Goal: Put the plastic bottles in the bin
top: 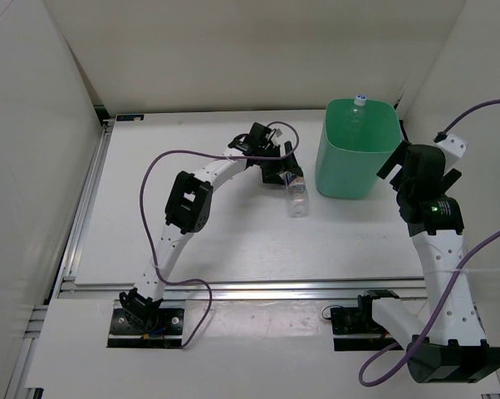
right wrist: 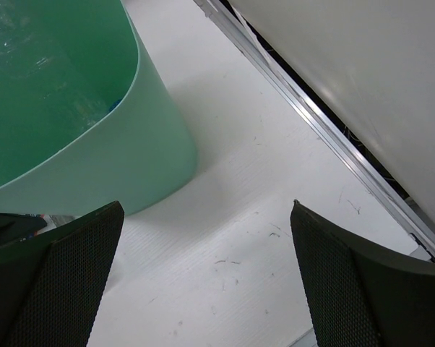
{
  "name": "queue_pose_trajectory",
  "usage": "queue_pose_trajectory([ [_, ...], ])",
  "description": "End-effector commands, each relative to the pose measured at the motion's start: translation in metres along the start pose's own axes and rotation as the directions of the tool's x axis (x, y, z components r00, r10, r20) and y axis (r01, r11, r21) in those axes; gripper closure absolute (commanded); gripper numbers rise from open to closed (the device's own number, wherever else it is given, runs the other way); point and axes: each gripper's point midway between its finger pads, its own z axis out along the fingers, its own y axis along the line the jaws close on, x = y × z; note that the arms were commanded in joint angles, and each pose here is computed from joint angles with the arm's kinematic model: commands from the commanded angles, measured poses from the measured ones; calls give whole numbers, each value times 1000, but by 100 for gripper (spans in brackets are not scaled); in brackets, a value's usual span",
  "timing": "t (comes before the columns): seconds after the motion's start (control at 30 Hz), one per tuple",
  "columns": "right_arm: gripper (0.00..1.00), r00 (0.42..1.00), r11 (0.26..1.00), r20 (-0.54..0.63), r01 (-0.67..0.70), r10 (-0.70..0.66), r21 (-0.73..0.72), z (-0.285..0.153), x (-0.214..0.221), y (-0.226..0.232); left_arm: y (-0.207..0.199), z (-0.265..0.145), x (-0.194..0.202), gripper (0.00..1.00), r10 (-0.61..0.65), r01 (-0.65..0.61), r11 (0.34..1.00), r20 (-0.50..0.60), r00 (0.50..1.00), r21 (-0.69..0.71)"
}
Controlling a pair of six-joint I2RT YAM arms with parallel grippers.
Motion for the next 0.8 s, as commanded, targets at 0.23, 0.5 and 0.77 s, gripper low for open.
queue_pose_trajectory([
  [0.23,0,999,1000,49,-14,15,-20,0,-10,3,36,-12,16,52,-130,122,987,-63,990,-106],
  [0.5,0,999,1000,41,-9,10,-16,3,-4,2,21,-71,-37,70,-114,126,985,108,988,-115],
  [0.77,0,998,1000,53,-23,23,0,4,-4,-1,-80,-189,-174,80,-15,5,1000,569,822,18],
])
